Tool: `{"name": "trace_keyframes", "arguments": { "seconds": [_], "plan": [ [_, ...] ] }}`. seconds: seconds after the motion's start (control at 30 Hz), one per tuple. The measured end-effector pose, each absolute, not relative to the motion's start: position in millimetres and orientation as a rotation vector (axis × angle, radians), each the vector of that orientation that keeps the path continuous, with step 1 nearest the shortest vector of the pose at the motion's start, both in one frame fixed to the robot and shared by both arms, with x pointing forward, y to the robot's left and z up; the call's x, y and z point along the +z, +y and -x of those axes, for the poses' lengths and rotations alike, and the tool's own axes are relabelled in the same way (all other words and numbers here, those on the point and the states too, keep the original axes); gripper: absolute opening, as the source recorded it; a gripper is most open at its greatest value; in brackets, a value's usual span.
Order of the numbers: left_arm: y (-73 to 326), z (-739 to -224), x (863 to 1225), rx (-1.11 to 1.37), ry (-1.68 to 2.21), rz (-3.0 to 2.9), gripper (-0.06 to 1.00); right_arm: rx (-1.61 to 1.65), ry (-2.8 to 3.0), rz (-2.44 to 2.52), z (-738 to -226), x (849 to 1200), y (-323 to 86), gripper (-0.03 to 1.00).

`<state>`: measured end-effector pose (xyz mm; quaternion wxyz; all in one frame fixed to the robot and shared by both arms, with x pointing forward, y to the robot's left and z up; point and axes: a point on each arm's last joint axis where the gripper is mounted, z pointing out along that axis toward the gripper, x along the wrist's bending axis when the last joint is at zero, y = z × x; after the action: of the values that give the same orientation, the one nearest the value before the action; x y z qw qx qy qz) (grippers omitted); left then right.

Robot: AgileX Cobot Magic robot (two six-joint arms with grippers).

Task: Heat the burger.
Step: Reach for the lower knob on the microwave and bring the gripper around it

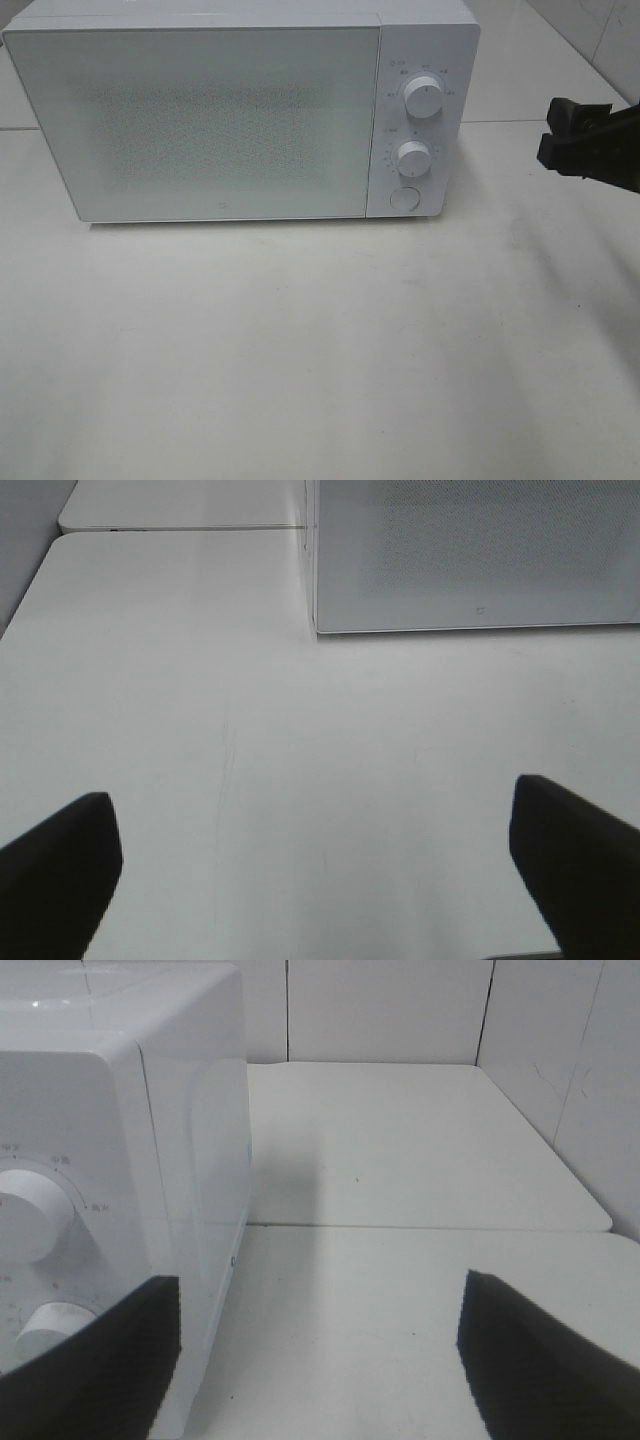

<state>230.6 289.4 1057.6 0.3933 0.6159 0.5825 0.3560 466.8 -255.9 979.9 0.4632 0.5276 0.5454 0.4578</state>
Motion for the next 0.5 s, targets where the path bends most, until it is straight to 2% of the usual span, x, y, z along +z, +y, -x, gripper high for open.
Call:
{"name": "trace_keyframes", "arguments": {
  "seconds": [0.5],
  "plan": [
    [289.4,-230.6,1057.6,0.903,1.478,-1.563,0.98,1.16,1.328,-1.261,-461.3,952.1,-210.1,0.75]
  ]
}}
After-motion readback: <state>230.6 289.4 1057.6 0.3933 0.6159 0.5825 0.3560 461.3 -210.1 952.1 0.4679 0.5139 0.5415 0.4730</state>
